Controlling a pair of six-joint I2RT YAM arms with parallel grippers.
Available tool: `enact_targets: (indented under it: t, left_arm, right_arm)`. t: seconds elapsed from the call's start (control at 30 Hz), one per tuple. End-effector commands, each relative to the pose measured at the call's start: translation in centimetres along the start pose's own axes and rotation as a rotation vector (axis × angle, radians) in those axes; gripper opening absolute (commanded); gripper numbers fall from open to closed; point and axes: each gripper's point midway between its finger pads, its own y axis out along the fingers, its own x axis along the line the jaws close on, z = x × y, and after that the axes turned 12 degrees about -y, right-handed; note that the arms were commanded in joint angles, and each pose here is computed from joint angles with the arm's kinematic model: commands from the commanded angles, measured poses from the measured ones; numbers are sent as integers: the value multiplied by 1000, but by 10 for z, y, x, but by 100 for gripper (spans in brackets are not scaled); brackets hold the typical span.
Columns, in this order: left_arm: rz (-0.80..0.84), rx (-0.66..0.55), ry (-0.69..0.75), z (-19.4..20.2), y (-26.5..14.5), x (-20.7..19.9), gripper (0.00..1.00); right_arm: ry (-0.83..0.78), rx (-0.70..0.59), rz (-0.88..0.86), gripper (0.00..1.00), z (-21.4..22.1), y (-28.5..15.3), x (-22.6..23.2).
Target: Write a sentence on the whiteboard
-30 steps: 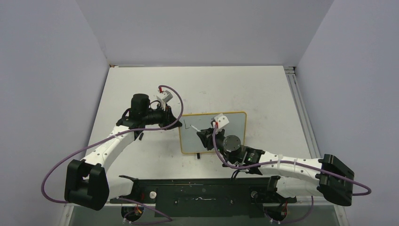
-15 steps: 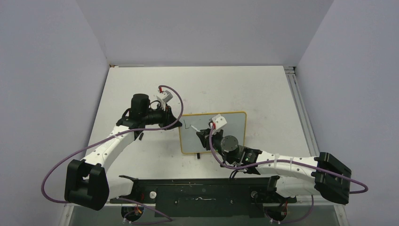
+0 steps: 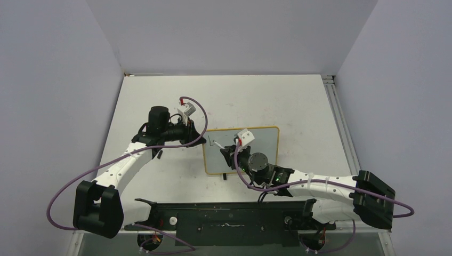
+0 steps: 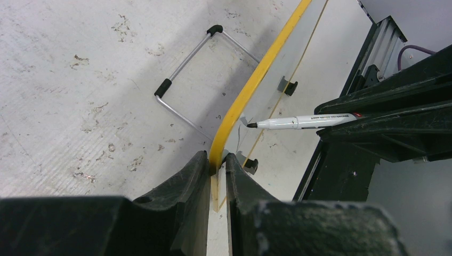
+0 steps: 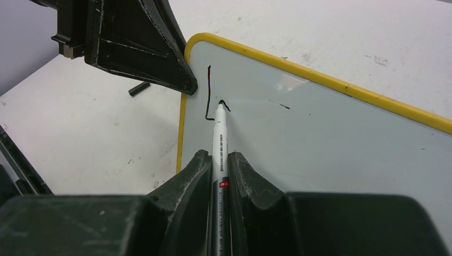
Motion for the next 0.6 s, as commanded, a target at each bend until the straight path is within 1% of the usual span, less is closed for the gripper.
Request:
enact_targets:
  t: [0.0, 0.27, 0.57]
  left_arm:
    - [0, -21, 32, -8, -4, -5, 0]
    - [1, -22, 32, -8, -4, -6, 0]
    - [1, -23, 33, -8, -4, -6, 0]
  right_arm:
    - [18, -32, -4, 5, -11, 1, 2]
    - [28, 12, 0, 5, 8, -7, 0]
    - [27, 20, 47, 5, 10, -15, -10]
